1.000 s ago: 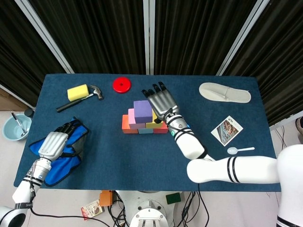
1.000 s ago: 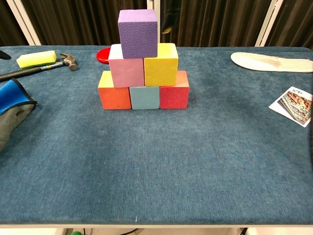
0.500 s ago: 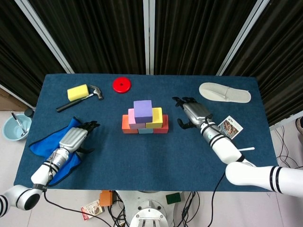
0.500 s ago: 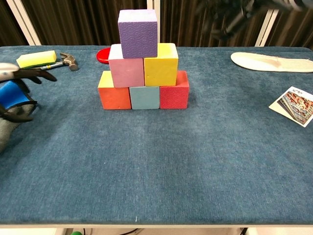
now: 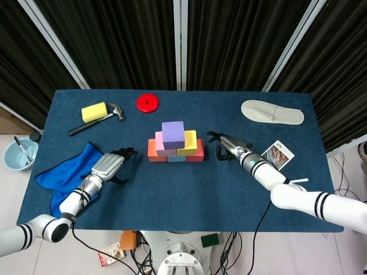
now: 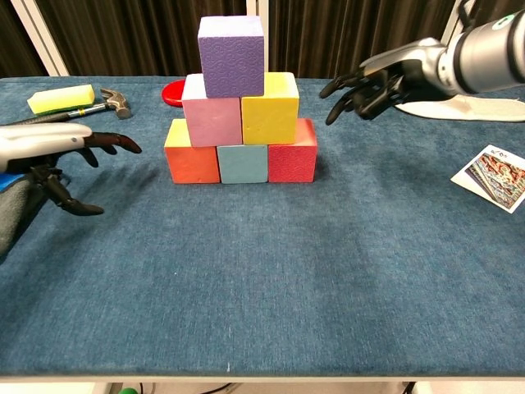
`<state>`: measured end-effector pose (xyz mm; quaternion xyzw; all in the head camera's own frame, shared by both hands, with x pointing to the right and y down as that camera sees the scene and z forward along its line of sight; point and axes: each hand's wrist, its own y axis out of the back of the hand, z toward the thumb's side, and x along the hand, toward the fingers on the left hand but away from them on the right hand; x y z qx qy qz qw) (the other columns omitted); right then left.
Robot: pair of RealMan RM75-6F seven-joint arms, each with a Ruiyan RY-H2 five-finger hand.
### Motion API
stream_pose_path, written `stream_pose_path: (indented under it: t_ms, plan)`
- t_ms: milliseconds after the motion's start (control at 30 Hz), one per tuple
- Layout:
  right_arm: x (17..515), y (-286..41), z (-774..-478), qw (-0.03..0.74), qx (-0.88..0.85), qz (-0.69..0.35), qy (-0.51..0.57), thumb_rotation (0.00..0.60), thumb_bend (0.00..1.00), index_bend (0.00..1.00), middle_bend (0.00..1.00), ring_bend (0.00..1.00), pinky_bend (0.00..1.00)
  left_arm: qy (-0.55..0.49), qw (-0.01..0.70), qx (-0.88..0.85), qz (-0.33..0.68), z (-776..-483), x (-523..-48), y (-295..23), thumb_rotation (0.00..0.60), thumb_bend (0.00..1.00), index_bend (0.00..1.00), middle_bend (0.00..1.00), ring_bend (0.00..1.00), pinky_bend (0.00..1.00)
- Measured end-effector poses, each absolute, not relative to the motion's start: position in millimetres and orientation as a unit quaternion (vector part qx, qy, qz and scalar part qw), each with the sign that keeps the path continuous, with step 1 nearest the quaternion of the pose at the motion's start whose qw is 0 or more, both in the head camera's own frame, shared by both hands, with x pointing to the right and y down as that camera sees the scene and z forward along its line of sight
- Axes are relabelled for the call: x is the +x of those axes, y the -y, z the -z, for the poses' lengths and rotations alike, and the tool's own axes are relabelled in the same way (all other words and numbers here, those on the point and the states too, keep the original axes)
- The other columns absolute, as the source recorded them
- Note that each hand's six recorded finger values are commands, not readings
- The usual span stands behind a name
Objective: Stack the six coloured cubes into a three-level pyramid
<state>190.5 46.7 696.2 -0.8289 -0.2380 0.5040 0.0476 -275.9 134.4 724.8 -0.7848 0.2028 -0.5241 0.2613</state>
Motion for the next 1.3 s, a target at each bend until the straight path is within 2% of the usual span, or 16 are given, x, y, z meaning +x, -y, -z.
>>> stream_pose_path:
  t_ms: [533,1300]
  plan:
    - [174,-51,-715,0.049,-0.833,-0.501,0.229,0.600,0.95,0.00,0.14,0.00,0.00,-0.191,0.256,-0.791,0.522,-741,-258,-133,0.551,0.20,0.11,0.07,0.09,0.21]
    - [171,-48,-715,0.054,-0.834,-0.496,0.235,0.600,0.93,0.00,0.14,0.00,0.00,-0.177,0.261,-0.793,0.521,-749,-247,-131,0.545,0.20,0.11,0.07,0.09,0.21]
